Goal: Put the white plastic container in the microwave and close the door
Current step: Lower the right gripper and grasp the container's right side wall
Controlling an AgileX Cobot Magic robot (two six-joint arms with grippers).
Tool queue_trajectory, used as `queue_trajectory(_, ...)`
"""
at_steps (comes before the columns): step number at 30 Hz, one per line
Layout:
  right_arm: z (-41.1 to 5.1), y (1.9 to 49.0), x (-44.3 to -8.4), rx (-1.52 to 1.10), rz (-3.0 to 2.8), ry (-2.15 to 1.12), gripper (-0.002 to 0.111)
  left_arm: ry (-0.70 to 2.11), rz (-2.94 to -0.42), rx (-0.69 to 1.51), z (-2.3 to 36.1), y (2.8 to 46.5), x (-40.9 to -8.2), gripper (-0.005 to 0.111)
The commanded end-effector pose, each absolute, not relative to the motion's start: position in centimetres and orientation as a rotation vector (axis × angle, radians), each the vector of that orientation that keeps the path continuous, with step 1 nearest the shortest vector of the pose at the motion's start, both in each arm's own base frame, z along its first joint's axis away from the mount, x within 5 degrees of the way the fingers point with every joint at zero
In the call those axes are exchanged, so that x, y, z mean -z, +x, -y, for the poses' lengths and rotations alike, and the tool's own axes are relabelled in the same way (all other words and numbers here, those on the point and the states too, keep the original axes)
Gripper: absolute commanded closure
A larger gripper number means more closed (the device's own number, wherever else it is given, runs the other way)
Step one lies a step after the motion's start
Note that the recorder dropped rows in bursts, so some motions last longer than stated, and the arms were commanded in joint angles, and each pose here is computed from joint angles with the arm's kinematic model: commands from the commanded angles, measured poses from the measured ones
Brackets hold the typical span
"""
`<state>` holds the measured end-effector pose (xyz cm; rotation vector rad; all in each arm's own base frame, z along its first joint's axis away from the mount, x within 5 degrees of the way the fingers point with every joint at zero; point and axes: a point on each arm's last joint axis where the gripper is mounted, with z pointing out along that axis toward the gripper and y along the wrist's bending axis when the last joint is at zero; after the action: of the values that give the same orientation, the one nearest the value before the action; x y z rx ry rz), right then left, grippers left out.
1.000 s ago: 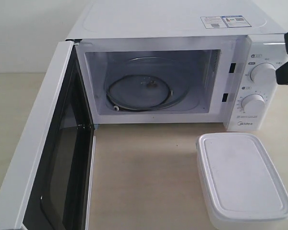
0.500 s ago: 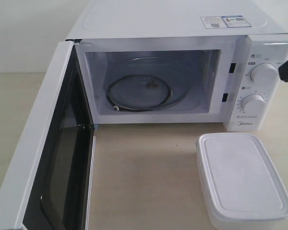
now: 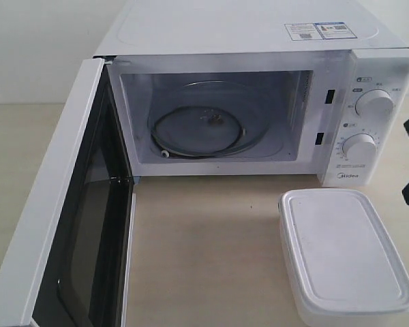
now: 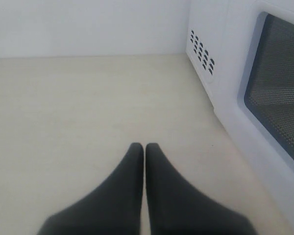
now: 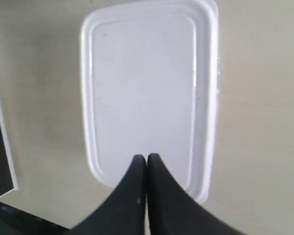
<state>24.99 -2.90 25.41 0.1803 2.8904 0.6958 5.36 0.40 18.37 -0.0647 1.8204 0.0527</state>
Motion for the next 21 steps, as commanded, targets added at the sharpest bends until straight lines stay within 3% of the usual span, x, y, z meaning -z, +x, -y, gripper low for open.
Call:
queue_trajectory(1,3.8,25.7,-23.3,-0.624,-2.948,0.235,0.108,-0.065,-1.82,-0.057,-0.4,5.3,-18.3,0.103)
queue_trajectory(5,3.9,26.4,-22.0,-0.647,-2.977,0.259,0.106,-0.065,-1.82,-0.057,-0.4,5.3,-18.3,0.103)
queue_trajectory(7,4.0,26.6,-21.2,-0.663,-3.003,0.272,0.097,-0.065,-1.82,-0.057,-0.4,5.3,-18.3,0.103)
queue_trajectory(12,4.1,27.3,-19.7,-0.692,-3.03,0.26,0.043,-0.065,-1.82,-0.057,-0.4,5.3,-18.3,0.103)
queue_trajectory(14,4.1,27.4,-19.3,-0.705,-3.027,0.253,0.028,-0.065,-1.82,-0.057,-0.4,5.3,-18.3,0.103)
queue_trajectory(21,3.5,27.9,-18.0,-0.864,-3.019,0.208,0.042,-0.065,-1.82,-0.057,-0.4,5.3,-18.3,0.103)
